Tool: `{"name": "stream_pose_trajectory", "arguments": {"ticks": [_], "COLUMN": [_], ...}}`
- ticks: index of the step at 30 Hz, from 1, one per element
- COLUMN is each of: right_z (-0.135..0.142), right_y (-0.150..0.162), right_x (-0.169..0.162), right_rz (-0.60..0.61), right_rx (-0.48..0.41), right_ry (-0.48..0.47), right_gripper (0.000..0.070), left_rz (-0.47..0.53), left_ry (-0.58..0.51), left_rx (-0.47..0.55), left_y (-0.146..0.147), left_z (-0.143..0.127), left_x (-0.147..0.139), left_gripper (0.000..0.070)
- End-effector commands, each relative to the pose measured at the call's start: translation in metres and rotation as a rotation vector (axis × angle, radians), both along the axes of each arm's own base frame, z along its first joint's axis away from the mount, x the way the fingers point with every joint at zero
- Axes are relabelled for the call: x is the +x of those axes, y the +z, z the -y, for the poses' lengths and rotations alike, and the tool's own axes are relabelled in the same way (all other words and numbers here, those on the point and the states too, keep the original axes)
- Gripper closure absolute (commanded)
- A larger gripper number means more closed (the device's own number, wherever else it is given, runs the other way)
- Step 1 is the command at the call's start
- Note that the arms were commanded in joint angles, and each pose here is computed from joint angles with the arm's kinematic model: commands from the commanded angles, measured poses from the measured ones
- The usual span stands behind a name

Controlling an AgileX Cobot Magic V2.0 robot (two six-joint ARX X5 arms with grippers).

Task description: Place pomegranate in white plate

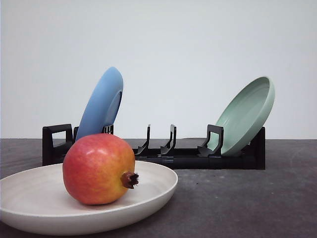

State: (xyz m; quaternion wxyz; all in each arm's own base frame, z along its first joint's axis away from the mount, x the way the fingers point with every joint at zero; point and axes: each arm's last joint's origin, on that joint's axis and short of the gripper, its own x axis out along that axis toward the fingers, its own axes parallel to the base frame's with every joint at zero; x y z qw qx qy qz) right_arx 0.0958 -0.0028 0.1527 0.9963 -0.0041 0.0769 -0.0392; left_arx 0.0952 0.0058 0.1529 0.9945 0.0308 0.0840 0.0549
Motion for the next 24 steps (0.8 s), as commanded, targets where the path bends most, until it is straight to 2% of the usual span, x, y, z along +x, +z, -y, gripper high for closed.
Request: {"name": "stream_pose_trajectory", "arguments": {"ticks": [1, 24], "right_z": [0.0002, 0.0002], "right_y": [-0.0007, -0.0006], "right_x": [0.0002, 0.0002], "right_rz": [0.004, 0.005], "right_rx": [0.003, 0.003], "right_ry": [-0.003, -0.003], "right_gripper": [0.0656, 0.0656], "left_rz": [-0.011, -0.011], "left_ry": [0.004, 0.004], "left_rx": [-0.007, -0.007], "left_y": [-0.0034, -0.0034], "left_z": [-0.0002, -0.0002], "left_x": [0.0002, 0.0002], "left_gripper": [0.0700, 0.0700]}}
